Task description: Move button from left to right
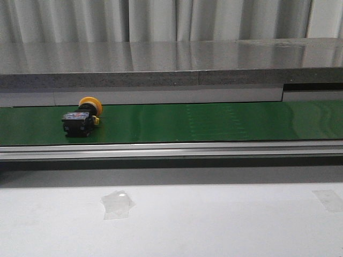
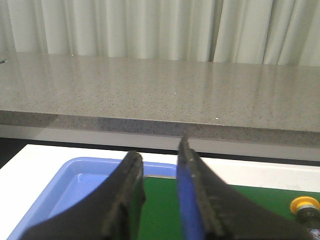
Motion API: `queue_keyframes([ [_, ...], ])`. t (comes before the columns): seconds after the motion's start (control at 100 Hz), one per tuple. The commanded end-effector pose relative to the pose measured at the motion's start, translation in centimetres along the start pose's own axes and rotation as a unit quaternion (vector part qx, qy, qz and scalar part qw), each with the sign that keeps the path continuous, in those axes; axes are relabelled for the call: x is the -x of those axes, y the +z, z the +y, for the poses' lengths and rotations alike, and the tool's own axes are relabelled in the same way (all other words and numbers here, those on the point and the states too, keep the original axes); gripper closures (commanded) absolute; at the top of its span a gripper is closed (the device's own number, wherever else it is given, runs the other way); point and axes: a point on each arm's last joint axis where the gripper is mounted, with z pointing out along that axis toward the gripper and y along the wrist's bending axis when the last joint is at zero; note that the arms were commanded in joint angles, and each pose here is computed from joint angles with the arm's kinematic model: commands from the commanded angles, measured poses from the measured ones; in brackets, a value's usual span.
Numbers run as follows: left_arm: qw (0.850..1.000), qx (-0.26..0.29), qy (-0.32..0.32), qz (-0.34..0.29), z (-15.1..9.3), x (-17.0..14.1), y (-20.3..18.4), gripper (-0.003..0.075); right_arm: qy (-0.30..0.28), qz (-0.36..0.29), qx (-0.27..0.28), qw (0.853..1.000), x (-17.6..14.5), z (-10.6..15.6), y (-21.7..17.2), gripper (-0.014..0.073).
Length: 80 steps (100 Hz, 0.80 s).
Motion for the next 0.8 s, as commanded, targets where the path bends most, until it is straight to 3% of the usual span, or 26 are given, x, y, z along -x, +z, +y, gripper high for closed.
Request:
queue_keyframes([
  [0.0, 0.999, 0.001, -0.011, -0.047, -0.01, 1.56, -0.08, 0.0708, -0.005, -0.060, -0.001, 0.998, 1.36, -0.03, -0.27, 0.0661],
  [0.03, 0.999, 0.001, -0.011, -0.047, -0.01, 1.56, -0.08, 0.0741, -0.005, -0.060, -0.001, 0.998, 1.36, -0.03, -0.27, 0.0661],
  [0.79, 0.999, 0.001, -0.011, -0.047, -0.01, 1.56, -0.08, 0.0740, 0.016, -0.076, 0.000, 0.997, 1.72, -0.04, -0.33, 0.0661],
])
